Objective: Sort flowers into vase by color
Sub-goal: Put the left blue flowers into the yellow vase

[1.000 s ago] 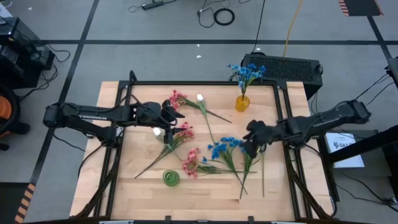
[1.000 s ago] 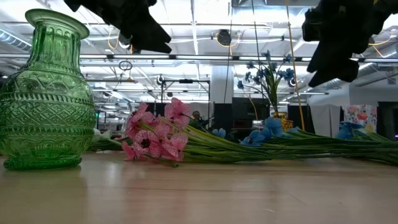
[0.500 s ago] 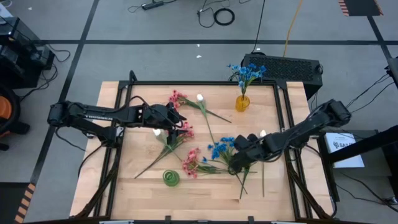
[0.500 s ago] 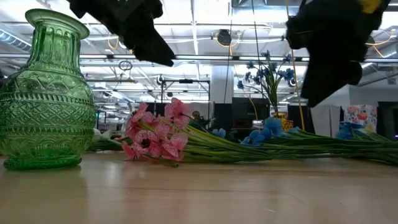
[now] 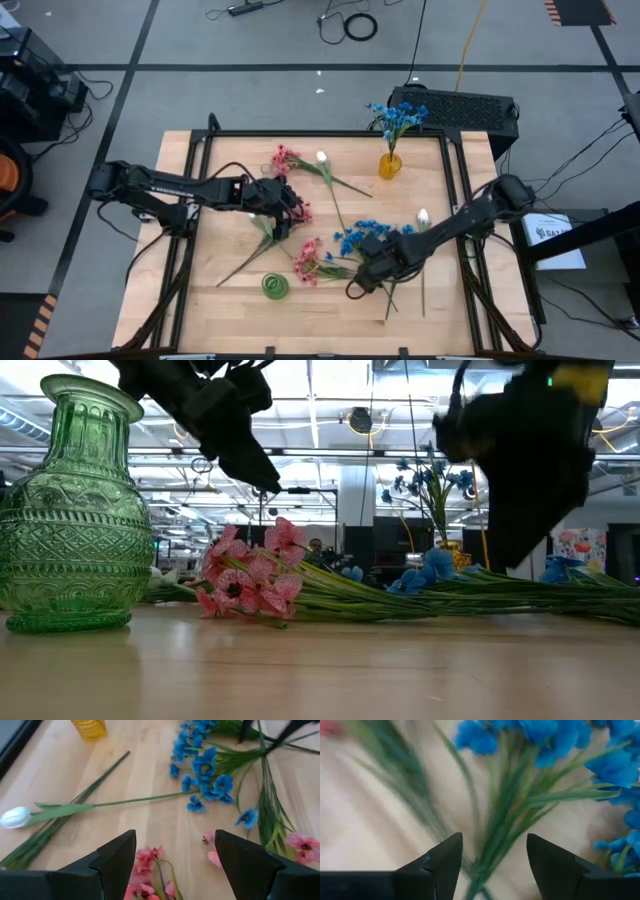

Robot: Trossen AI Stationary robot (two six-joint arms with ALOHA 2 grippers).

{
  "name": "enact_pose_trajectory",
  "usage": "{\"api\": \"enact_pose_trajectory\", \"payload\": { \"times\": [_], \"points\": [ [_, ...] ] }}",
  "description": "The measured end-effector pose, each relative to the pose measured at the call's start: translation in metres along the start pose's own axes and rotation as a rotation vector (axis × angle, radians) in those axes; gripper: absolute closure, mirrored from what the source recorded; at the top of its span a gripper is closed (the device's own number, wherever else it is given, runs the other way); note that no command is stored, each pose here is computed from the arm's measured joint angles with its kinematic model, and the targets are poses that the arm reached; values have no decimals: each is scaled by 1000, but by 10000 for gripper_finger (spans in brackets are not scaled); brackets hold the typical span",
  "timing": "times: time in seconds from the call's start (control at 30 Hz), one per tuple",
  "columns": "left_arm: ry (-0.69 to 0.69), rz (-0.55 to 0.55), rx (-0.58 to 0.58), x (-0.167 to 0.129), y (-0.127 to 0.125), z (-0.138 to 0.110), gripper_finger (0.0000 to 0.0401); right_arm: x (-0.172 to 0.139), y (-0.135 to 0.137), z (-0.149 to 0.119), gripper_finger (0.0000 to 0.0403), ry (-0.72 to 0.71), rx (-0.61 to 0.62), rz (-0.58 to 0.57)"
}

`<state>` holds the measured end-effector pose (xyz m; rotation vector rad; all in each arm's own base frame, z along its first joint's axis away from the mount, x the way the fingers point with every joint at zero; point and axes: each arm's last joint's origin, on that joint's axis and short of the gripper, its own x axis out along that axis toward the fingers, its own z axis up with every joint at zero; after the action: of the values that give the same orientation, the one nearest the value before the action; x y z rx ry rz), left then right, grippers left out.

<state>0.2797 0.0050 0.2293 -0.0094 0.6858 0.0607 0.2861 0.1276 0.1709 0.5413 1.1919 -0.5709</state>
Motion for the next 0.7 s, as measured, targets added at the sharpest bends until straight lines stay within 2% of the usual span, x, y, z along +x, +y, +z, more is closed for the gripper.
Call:
{"api": "enact_pose_trajectory", "payload": {
  "times": [0.2,0.3,0.4,0.7],
  "points": [
    [3,-23,19,0,-8,-1,123,24,2,-5,169,59,-13,-62],
    [-2,-28,24,0,-10,0,123,30,2,-6,178,67,-13,-78],
    [-5,-30,25,0,-11,0,123,30,3,-5,213,51,-1,-66],
    [-15,-34,34,0,-11,1,123,16,1,-1,371,10,19,-49]
  ]
}}
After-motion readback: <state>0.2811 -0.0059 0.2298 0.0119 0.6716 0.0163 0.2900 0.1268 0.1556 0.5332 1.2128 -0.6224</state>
